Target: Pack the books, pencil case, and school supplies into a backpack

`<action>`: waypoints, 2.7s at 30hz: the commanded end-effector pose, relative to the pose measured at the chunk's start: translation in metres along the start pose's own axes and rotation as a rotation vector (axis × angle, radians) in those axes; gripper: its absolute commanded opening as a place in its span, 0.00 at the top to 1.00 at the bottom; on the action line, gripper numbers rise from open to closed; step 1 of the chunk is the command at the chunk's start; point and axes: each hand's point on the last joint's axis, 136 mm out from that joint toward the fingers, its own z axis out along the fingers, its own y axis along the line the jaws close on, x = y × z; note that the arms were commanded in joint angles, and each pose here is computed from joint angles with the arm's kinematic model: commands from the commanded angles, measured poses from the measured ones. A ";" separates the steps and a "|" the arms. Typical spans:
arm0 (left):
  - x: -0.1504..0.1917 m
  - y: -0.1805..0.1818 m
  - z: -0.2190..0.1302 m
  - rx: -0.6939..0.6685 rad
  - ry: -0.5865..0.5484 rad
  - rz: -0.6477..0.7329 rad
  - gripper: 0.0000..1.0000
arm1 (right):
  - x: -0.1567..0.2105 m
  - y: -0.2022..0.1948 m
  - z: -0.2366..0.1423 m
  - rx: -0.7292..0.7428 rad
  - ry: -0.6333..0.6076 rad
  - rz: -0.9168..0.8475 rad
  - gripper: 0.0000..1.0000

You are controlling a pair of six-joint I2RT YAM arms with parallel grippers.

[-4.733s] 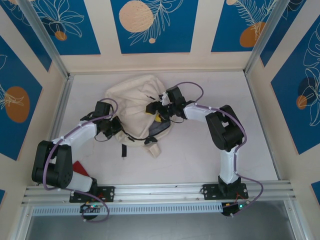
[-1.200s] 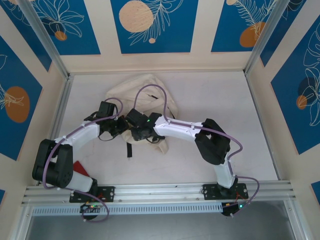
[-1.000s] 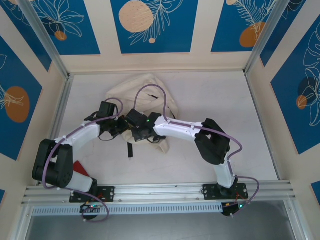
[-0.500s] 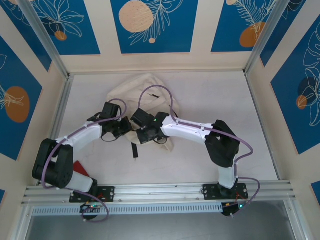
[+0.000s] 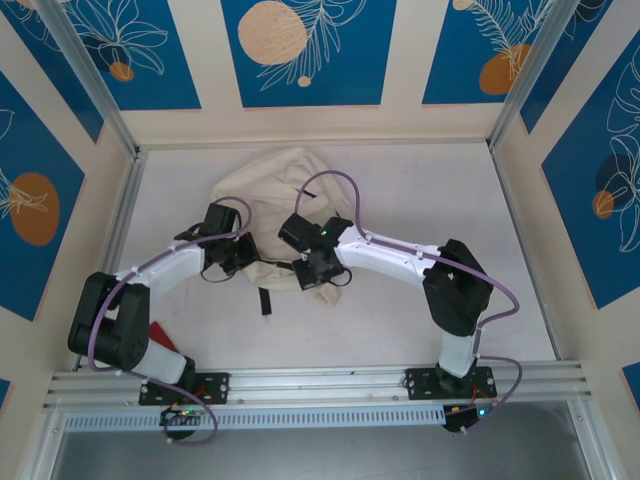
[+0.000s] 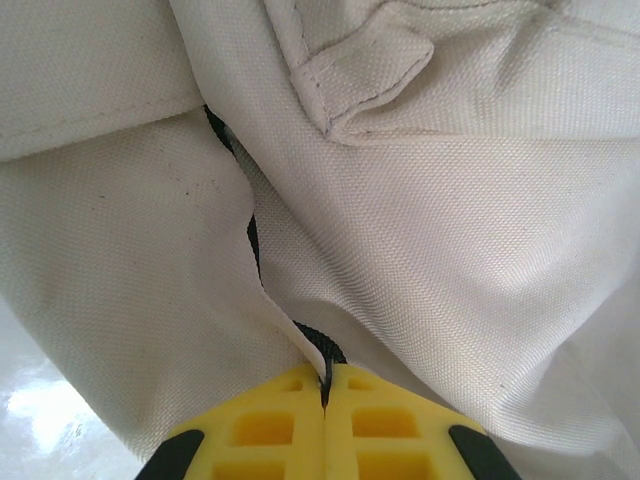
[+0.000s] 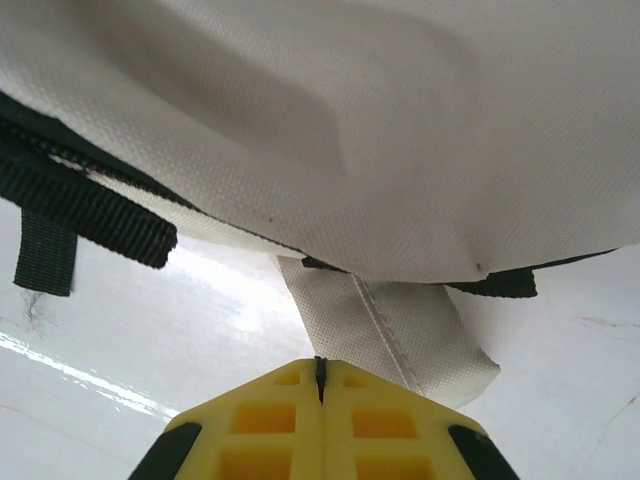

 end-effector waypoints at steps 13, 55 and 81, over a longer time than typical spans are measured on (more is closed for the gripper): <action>-0.014 -0.002 -0.008 -0.008 -0.045 0.018 1.00 | -0.026 0.054 -0.023 -0.360 -0.064 0.056 0.47; -0.014 -0.005 -0.010 0.000 -0.040 0.010 1.00 | -0.052 0.061 0.030 -0.177 -0.203 -0.140 0.46; -0.018 0.011 -0.009 -0.074 -0.070 0.012 1.00 | -0.004 0.004 0.014 -0.024 -0.116 -0.084 1.00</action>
